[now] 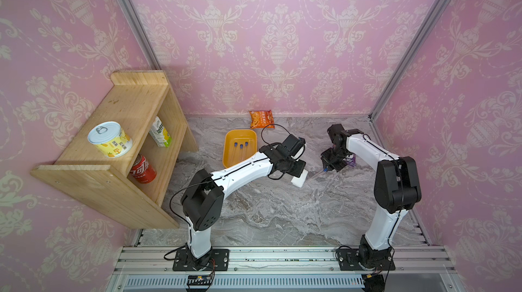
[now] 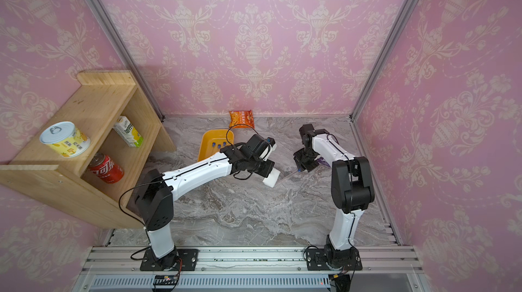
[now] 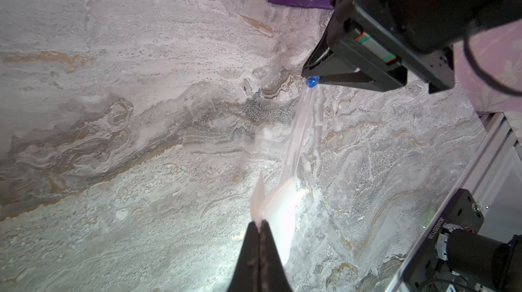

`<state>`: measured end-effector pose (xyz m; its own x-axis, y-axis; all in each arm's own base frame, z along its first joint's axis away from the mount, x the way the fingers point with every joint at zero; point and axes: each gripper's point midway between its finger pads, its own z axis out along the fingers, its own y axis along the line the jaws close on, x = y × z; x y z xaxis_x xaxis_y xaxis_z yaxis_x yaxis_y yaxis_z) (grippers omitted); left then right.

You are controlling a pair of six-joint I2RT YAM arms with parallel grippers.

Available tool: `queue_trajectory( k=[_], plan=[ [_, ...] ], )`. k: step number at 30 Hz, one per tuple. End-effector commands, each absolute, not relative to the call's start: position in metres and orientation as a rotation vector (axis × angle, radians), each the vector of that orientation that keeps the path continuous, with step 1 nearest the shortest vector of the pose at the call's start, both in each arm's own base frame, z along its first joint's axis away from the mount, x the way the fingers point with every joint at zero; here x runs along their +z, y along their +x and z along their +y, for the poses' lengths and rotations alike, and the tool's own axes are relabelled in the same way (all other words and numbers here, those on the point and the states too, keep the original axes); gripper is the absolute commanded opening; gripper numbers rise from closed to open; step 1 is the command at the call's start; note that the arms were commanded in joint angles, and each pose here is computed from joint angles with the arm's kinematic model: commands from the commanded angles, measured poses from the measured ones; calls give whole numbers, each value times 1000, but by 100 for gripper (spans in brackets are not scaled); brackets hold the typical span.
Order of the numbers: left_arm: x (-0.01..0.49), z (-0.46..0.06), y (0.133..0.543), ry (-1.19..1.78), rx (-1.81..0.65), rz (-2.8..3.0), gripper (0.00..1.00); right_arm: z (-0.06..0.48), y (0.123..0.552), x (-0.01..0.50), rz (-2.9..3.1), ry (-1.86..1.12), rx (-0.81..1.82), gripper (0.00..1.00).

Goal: Wipe the exteriors of test tubes
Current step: Wipe the dirt from the test tube.

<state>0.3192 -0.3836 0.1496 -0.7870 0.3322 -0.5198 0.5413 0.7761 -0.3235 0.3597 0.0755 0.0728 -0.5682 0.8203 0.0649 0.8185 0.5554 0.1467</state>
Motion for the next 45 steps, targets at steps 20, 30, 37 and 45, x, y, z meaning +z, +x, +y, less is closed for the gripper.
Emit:
queue_trajectory(
  k=[20, 30, 37, 45],
  plan=[
    [132, -431, 344, 561, -800, 2567, 0, 73, 343, 92, 2748, 1460, 243, 11],
    [126, -410, 322, 582, -784, 2605, 0, 74, 348, 98, 2736, 1452, 252, 10],
    [117, -387, 301, 590, -755, 2647, 0, 75, 350, 98, 2733, 1454, 259, 10],
    [122, -393, 306, 582, -775, 2626, 0, 77, 348, 95, 2742, 1452, 261, 10]
  ],
)
